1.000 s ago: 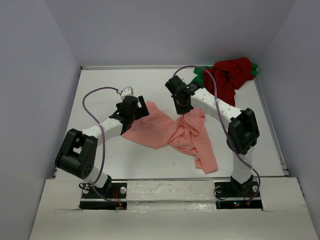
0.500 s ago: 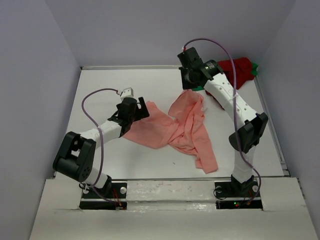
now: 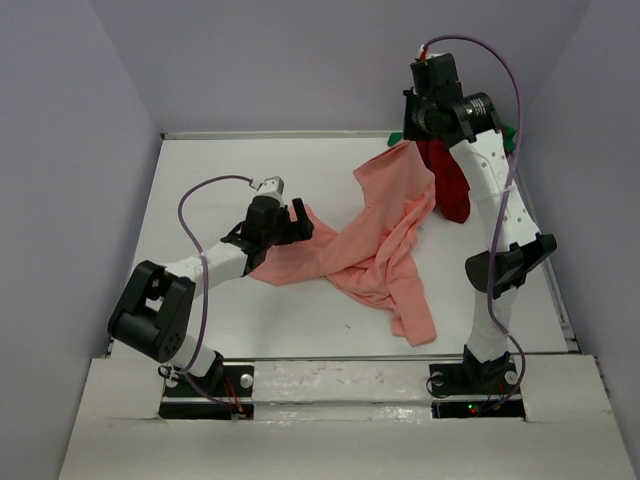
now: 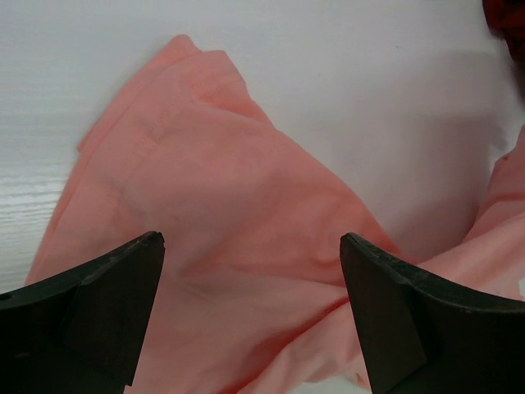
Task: Fold and stack the t-shirts
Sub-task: Flatten the tshirt out
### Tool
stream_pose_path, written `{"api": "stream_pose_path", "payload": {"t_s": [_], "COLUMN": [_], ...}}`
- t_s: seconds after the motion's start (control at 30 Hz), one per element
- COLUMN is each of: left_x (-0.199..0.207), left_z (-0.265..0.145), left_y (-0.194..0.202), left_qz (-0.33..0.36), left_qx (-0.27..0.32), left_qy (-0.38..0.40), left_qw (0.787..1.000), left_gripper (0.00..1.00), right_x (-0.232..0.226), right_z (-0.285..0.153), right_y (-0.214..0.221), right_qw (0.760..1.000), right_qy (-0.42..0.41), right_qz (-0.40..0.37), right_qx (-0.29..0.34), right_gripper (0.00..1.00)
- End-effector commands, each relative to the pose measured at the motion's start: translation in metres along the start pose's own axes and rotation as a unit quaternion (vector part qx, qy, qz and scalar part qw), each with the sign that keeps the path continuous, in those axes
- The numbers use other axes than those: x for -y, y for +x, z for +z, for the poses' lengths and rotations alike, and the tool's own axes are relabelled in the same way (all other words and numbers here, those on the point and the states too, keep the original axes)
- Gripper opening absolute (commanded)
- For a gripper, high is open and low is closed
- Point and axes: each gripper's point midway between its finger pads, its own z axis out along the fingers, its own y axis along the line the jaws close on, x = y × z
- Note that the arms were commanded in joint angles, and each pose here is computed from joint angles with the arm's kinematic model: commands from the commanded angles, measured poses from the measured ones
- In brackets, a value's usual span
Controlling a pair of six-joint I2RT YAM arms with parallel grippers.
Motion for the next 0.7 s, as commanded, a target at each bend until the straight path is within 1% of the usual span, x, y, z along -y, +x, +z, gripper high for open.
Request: {"api": "stream_pose_path", "payload": {"t_s": [0.0, 0.1, 0.27, 0.37, 0.4, 0.5, 0.67], "left_x": [0.029, 0.039, 0.063, 0.072, 0.073, 0.078, 0.078], "left_z": [0.001, 0.001, 0.003, 0.002, 0.001, -0.005, -0.011], "left_y": [-0.005, -0.001, 0.017, 0.021, 0.021, 0.022, 0.017], "left_qz": [0.018, 0.027, 0.044, 0.064, 0.067, 0.072, 0.078], "left_qx": [-0.001, -0.010, -0.050, -0.051, -0.050, -0.047, -0.036], "left_qy": [0.061, 0.089, 0.149, 0.168, 0.173, 0.190, 0.191], "left_qw": [0.998, 0.996, 0.987, 0.982, 0.981, 0.978, 0.978], "left_gripper": [0.98, 0.98, 0.98, 0.98, 0.98, 0.98, 0.98], "right_x": [0.009, 0.016, 0.027, 0.039, 0.038, 0.054, 0.070], "right_z": [0.000, 0.006, 0.012, 0.014, 0.015, 0.020, 0.026], "right_y": [-0.022, -0.025, -0.029, -0.032, -0.031, -0.034, -0.038], "right_qw": [1.000, 0.999, 0.999, 0.999, 0.999, 0.998, 0.997], "right_qy": [-0.003, 0.002, 0.014, 0.022, 0.020, 0.028, 0.034], "right_qz": [0.010, 0.018, 0.026, 0.031, 0.031, 0.040, 0.050], "right_qx": [0.028, 0.030, 0.034, 0.036, 0.035, 0.036, 0.038], "right_gripper": [0.00, 0.00, 0.00, 0.00, 0.00, 0.00, 0.00]}}
